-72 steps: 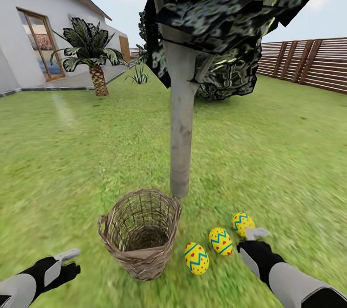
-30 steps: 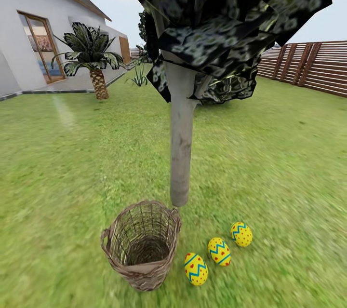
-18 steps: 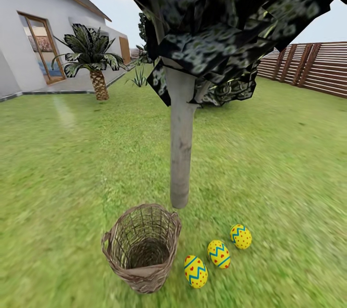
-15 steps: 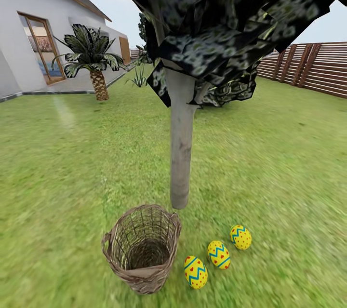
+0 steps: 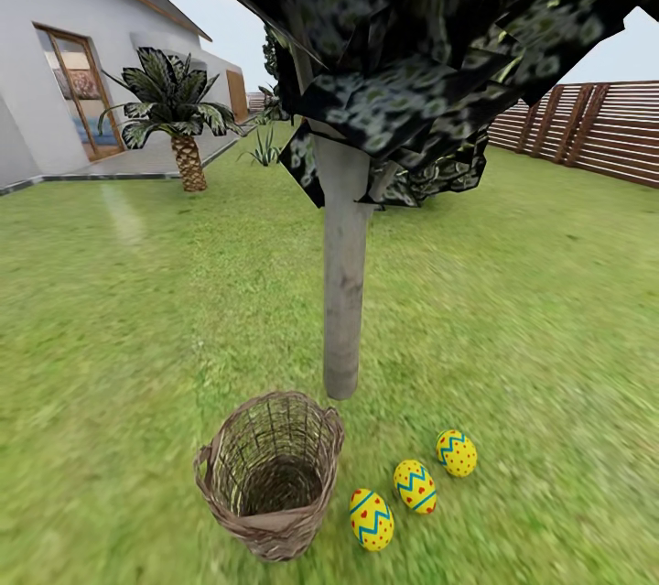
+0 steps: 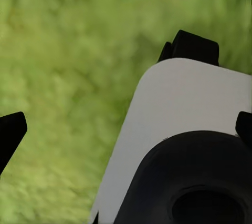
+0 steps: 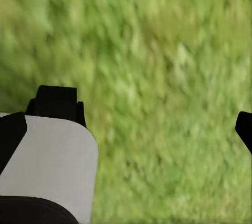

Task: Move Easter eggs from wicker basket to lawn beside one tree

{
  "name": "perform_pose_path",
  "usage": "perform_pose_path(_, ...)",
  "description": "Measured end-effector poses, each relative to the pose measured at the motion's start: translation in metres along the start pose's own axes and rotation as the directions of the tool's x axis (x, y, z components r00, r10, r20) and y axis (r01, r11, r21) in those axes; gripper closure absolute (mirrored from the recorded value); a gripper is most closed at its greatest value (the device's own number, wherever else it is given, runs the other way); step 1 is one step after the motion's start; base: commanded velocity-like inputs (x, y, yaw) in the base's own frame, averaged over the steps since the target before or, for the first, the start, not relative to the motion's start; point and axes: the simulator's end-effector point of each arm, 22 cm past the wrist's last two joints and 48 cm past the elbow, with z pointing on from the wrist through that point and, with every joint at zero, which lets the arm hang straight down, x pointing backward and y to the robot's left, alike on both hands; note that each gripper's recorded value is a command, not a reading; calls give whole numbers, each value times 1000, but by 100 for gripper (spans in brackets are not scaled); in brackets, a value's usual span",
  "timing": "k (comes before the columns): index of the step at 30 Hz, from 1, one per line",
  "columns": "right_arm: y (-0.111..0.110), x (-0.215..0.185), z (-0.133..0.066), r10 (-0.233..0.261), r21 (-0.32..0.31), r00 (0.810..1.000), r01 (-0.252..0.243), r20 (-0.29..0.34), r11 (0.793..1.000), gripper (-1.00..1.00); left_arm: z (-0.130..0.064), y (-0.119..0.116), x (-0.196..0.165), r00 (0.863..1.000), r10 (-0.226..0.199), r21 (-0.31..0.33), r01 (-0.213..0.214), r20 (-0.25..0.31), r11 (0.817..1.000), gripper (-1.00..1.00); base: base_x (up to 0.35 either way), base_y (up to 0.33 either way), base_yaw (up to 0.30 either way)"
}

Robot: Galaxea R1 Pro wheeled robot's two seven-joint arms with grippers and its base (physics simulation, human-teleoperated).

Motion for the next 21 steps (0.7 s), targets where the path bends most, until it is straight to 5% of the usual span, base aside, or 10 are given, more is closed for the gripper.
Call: perform_pose_path(21, -1, 0, 0, 0, 2, 1000, 0, 0, 1000, -100, 0, 1, -1, 1000, -1, -1, 1, 2, 1000, -100, 0, 0, 0)
